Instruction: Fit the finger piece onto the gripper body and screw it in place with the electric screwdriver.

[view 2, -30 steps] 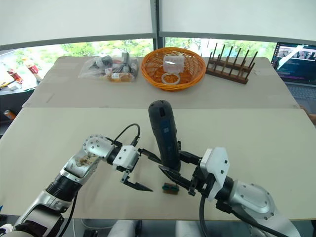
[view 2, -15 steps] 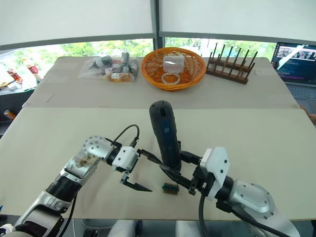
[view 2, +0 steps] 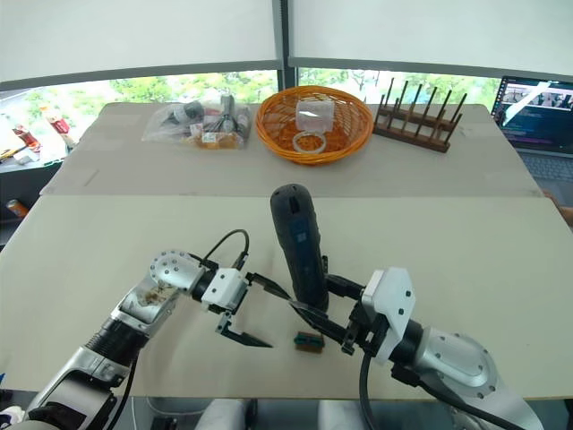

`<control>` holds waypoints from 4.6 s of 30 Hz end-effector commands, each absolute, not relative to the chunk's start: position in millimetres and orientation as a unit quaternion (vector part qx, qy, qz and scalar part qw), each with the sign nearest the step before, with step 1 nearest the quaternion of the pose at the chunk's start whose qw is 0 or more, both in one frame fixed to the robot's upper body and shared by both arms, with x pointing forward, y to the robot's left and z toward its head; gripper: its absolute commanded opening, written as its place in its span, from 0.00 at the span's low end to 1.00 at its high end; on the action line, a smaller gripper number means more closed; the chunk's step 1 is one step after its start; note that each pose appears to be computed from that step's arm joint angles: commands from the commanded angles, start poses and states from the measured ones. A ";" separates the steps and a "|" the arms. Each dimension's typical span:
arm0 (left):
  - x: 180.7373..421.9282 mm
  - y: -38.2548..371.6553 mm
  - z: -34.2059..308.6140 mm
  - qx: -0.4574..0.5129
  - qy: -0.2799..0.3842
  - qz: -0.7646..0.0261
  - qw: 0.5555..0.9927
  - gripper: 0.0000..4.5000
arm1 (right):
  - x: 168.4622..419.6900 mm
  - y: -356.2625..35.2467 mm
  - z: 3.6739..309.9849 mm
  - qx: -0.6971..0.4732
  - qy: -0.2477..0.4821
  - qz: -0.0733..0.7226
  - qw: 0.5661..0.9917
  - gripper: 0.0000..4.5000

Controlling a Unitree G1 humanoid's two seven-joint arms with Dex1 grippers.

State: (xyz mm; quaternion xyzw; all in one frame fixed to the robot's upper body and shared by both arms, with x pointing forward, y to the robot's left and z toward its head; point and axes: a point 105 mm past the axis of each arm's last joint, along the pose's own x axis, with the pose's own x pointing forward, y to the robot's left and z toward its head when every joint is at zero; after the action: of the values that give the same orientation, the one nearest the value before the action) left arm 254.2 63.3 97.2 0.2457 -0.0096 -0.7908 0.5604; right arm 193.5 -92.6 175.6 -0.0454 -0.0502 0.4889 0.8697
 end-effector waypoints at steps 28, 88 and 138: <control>253.0 67.6 84.1 0.255 -0.019 -0.793 0.554 1.00 | 180.8 -82.9 192.4 -0.050 -0.095 0.511 0.853 0.43; 248.6 53.5 111.5 0.246 -0.027 -0.802 0.543 1.00 | 175.0 -86.1 196.3 -0.046 -0.115 0.480 0.868 0.43; 249.7 62.1 93.6 0.249 -0.024 -0.800 0.546 1.00 | 175.8 -82.8 195.2 -0.047 -0.096 0.489 0.865 0.43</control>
State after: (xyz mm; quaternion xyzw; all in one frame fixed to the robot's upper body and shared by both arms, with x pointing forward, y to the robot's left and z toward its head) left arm 251.4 62.1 92.6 0.2460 -0.0155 -0.7981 0.5499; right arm 184.7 -87.6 180.0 -0.0436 -0.0626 0.4776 0.8753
